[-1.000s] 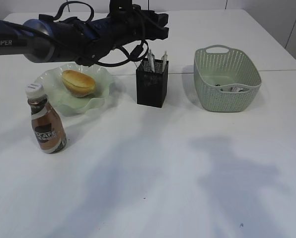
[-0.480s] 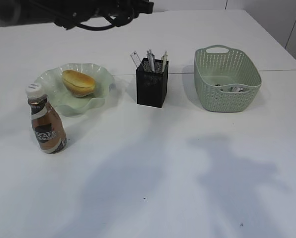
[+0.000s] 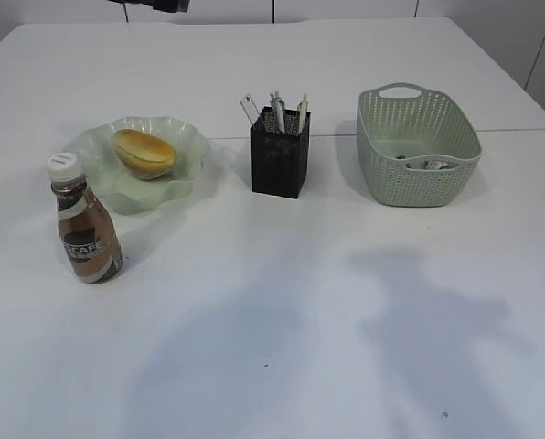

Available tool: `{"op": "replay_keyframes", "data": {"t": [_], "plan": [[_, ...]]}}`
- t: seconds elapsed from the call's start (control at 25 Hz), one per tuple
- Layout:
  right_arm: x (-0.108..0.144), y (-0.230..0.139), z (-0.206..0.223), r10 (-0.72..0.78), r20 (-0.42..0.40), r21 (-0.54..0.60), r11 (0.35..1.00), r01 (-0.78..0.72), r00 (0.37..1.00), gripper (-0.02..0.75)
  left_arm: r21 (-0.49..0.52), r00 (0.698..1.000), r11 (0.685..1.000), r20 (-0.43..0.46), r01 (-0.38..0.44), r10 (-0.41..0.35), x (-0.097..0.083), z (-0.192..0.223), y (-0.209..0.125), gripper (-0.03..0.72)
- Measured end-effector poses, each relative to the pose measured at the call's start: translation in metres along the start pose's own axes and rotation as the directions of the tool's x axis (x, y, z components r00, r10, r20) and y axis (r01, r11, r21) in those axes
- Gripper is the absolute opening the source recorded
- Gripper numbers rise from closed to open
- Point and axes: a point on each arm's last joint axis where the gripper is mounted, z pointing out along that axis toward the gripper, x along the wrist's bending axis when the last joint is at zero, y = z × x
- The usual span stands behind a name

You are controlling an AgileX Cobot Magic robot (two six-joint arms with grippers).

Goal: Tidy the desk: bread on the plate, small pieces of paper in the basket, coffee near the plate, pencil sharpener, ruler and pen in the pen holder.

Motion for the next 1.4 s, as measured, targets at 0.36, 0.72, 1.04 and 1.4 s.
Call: {"op": "replay_keyframes", "data": {"t": [0.36,0.72,1.04,1.4], "plan": [[0.000,0.000,0.000,0.000,0.000,-0.002,1.000,0.000,1.000,0.281,0.298,0.993,0.949,-0.026,-0.100,0.112,-0.013,-0.048,-0.017,0.218],[0.000,-0.001,-0.001,-0.059,0.001,0.006,0.998,0.059,0.998,0.280,0.415,0.981,0.889,0.099,-0.195,0.169,-0.024,-0.101,-0.020,0.217],[-0.005,-0.020,-0.036,-0.069,0.004,-0.069,0.995,0.069,0.998,0.280,0.307,0.978,0.937,0.171,-0.165,0.116,-0.008,-0.166,-0.004,0.217],[-0.012,-0.061,-0.084,-0.046,-0.002,-0.143,0.989,0.045,0.999,0.280,0.327,0.975,0.928,0.184,-0.180,0.124,0.028,-0.232,-0.060,0.216]]}}
